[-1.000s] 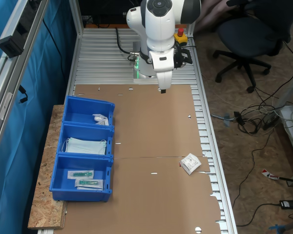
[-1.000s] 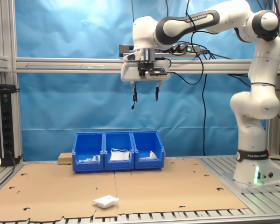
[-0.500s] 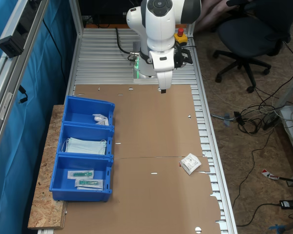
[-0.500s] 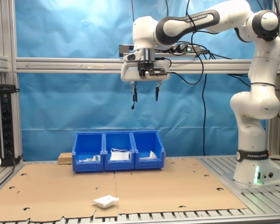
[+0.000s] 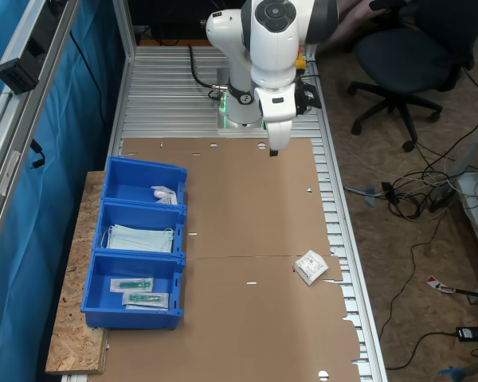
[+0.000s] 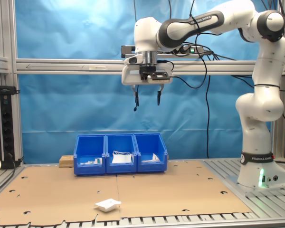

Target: Pick and place sorting task of medical equipment.

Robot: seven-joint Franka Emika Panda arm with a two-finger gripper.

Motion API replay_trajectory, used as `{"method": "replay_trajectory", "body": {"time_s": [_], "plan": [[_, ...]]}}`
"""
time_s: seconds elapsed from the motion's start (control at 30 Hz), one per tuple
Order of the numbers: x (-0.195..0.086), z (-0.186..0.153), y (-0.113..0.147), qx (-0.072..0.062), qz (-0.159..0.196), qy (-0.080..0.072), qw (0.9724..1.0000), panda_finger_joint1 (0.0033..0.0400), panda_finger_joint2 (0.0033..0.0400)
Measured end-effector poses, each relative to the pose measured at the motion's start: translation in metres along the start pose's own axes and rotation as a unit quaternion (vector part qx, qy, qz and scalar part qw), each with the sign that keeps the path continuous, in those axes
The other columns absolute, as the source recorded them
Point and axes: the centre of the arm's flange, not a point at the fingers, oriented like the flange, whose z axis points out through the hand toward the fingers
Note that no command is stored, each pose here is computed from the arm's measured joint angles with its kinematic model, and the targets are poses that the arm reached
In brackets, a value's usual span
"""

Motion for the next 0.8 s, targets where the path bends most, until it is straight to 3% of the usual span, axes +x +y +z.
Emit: {"method": "replay_trajectory", "body": {"time_s": [0.37,0.8], "plan": [[0.039,0.040,0.004,-0.015,-0.023,-0.006,0.9996,0.0400,0.0400],[0.071,0.092,0.010,-0.012,-0.043,-0.001,0.9990,0.0400,0.0400]]}}
